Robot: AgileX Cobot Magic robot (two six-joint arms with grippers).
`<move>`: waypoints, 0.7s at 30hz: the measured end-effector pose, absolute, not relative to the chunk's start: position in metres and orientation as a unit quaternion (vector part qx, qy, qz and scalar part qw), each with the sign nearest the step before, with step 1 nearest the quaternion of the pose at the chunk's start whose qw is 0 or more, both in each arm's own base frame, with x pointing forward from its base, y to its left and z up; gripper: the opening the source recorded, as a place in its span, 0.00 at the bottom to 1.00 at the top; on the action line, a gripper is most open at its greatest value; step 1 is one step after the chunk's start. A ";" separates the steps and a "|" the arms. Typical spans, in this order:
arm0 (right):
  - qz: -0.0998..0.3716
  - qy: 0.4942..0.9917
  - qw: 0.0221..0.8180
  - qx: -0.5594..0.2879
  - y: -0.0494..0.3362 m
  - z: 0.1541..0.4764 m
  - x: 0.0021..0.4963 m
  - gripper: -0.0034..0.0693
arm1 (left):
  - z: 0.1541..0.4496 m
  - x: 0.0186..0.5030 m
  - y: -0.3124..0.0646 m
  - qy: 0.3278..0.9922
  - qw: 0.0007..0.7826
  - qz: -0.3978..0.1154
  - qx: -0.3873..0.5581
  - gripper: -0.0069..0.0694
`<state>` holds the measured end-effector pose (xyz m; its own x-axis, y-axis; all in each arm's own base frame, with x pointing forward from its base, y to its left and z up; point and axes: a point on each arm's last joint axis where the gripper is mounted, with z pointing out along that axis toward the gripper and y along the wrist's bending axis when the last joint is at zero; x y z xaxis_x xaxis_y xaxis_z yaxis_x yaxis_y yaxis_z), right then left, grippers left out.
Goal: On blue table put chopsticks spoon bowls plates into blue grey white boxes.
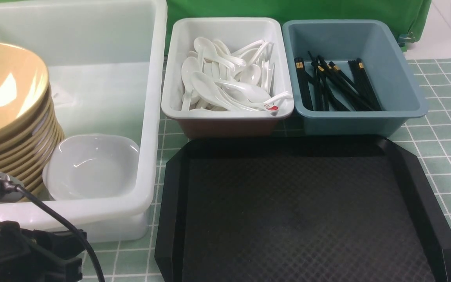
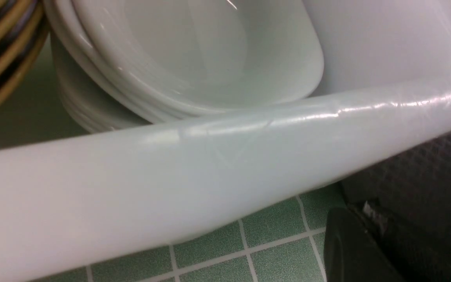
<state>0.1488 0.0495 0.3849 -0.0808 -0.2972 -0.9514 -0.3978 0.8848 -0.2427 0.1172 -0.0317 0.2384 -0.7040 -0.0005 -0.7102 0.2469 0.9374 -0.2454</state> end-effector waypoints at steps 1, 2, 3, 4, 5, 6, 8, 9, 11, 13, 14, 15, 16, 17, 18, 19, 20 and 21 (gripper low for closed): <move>0.030 0.724 0.649 -0.230 0.045 0.374 0.140 0.10 | 0.238 0.117 -0.032 0.908 0.379 -0.163 0.068 0.10; 0.016 0.710 0.668 -0.221 0.040 0.359 0.130 0.10 | 0.238 0.117 -0.032 0.908 0.379 -0.163 0.068 0.10; 0.011 0.707 0.672 -0.221 0.039 0.356 0.128 0.10 | 0.238 0.117 -0.032 0.908 0.379 -0.163 0.068 0.10; -0.004 0.695 0.687 -0.211 0.035 0.339 0.122 0.10 | 0.238 0.117 -0.032 0.908 0.379 -0.163 0.068 0.10; -0.031 0.665 0.723 -0.186 0.026 0.313 0.108 0.10 | 0.238 0.117 -0.032 0.908 0.379 -0.163 0.068 0.10; -0.041 0.654 0.734 -0.176 0.022 0.301 0.103 0.10 | 0.238 0.117 -0.032 0.908 0.379 -0.163 0.068 0.10; -0.054 0.640 0.750 -0.159 0.017 0.284 0.096 0.10 | 0.238 0.117 -0.032 0.908 0.379 -0.163 0.068 0.10; -0.066 0.631 0.760 -0.142 0.012 0.257 0.087 0.10 | 0.238 0.117 -0.032 0.908 0.379 -0.163 0.068 0.10; -0.062 0.636 0.759 -0.127 0.008 0.233 0.079 0.10 | 0.238 0.117 -0.032 0.908 0.379 -0.163 0.068 0.10; -0.053 0.645 0.752 -0.122 0.007 0.219 0.075 0.10 | 0.238 0.117 -0.032 0.908 0.379 -0.163 0.068 0.10; -0.040 0.655 0.745 -0.119 0.007 0.215 0.074 0.10 | 0.238 0.117 -0.032 0.908 0.379 -0.164 0.068 0.10; -0.022 0.673 0.729 -0.124 0.009 0.210 0.073 0.10 | 0.238 0.117 -0.032 0.908 0.379 -0.164 0.068 0.10; -0.012 0.685 0.717 -0.128 0.011 0.207 0.072 0.10 | 0.238 0.117 -0.032 0.908 0.379 -0.164 0.068 0.10; 0.001 0.698 0.704 -0.130 0.012 0.203 0.072 0.10 | 0.238 0.117 -0.032 0.908 0.379 -0.164 0.068 0.10; 0.012 0.709 0.693 -0.132 0.014 0.200 0.072 0.10 | 0.238 0.117 -0.032 0.908 0.379 -0.164 0.068 0.10; 0.024 0.718 0.684 -0.129 0.015 0.197 0.071 0.10 | 0.238 0.117 -0.032 0.908 0.379 -0.164 0.068 0.10; 0.036 0.726 0.676 -0.125 0.016 0.195 0.071 0.10 | 0.238 0.117 -0.032 0.908 0.379 -0.164 0.068 0.10; 0.044 0.732 0.669 -0.123 0.016 0.194 0.071 0.10 | 0.238 0.117 -0.032 0.908 0.379 -0.164 0.068 0.10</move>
<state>0.0705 0.0163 0.1940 -0.0740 -0.1222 -0.9897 -0.2389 0.9657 -0.1014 0.1172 -0.0317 0.2384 -0.7041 -0.0015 -0.7101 0.2468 0.9372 -0.2466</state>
